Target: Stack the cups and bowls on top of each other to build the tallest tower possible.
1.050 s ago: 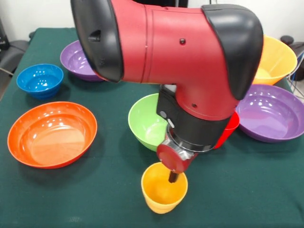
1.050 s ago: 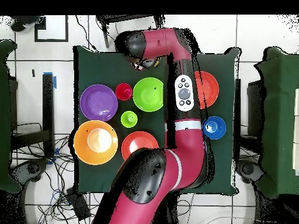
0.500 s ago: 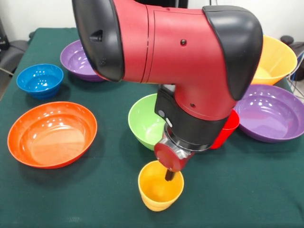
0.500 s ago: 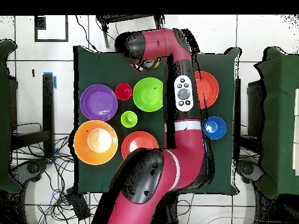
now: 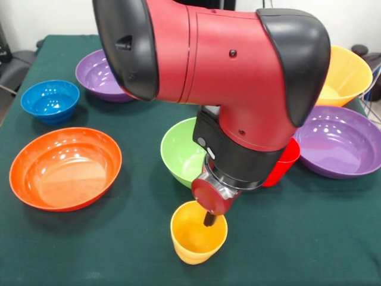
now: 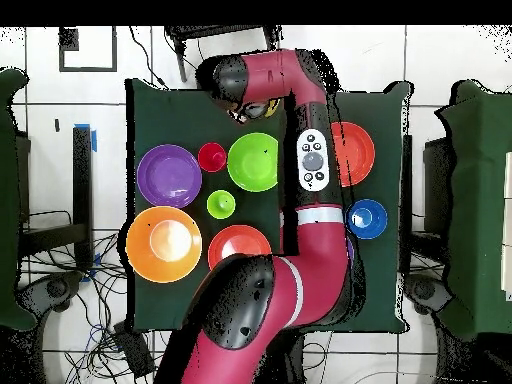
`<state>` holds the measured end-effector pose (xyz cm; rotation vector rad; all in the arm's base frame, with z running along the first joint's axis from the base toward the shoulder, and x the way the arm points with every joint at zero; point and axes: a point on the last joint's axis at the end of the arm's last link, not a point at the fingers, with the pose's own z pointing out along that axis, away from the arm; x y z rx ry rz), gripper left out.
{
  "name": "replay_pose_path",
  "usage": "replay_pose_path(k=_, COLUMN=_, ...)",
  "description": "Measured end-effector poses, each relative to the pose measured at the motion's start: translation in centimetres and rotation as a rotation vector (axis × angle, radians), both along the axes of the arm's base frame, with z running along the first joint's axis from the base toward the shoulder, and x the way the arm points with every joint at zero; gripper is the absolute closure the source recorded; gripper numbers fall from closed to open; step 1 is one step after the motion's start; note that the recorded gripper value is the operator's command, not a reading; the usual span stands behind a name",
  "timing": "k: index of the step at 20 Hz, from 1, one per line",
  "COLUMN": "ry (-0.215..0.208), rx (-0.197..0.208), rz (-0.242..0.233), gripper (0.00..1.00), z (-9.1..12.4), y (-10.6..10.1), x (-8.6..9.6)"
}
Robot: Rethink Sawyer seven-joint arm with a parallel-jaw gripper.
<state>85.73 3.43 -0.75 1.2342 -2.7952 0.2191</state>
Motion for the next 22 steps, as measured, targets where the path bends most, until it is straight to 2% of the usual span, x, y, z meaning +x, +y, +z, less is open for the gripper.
replay_pose_path(k=10, ry=0.005, rx=-0.009, rz=0.016, gripper=1.00, z=-0.1, y=1.1, x=-0.2)
replay_pose_path(k=15, ry=0.010, rx=-0.016, rz=0.011, gripper=1.00, z=-0.3, y=0.4, x=-0.5)
replay_pose_path(k=22, ry=-0.003, rx=-0.016, rz=0.005, gripper=1.00, z=-0.6, y=-0.5, x=-0.7)
